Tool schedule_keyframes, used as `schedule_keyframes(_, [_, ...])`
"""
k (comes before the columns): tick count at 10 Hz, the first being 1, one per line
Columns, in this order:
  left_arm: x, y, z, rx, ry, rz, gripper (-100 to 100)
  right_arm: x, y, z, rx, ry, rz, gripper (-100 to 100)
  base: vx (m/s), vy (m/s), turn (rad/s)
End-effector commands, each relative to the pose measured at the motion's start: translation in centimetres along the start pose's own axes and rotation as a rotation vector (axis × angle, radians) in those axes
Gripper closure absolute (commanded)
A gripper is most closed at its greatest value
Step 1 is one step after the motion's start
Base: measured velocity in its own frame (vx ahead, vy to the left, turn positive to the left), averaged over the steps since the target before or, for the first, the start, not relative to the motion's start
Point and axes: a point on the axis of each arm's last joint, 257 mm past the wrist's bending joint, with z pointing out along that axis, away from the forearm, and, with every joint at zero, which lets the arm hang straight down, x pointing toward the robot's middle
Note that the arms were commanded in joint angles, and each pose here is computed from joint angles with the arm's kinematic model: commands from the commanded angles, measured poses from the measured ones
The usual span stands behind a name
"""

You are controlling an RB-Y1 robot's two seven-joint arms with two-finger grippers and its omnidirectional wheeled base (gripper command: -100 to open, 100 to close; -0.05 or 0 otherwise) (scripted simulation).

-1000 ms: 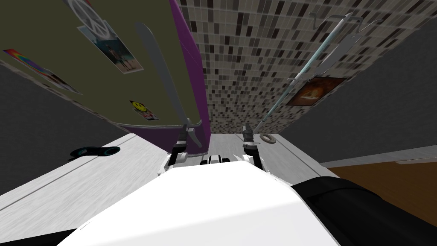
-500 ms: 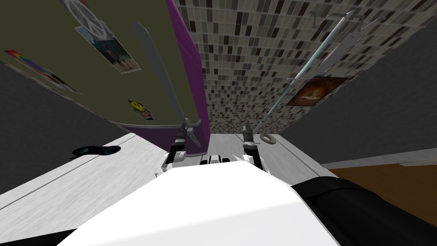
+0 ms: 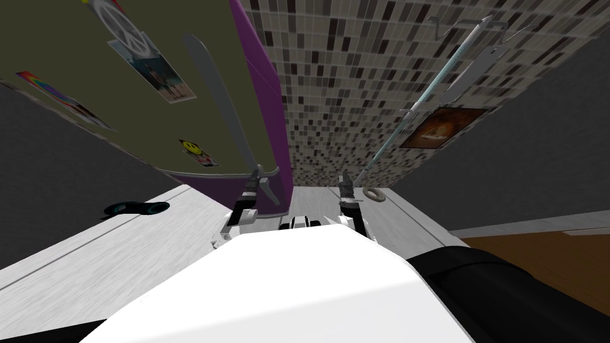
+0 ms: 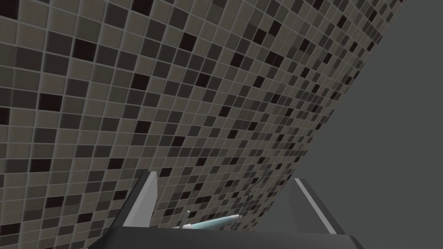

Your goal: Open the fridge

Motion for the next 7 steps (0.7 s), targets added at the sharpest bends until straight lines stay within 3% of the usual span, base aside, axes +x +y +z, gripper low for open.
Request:
schedule_keyframes(1, [-0.5,0.3,0.4,-0.037,0.005,0.012,-100,0.0,0.0,0.0,0.0,0.0,0.0,0,-0.003,-0.037,0.02])
schedule_keyframes(7, [-1.8,0.6,1.1,-0.111,0.017,0.047,-100,0.0,0.0,0.0,0.0,0.0,0.0,0,-0.003,-0.037,0.018])
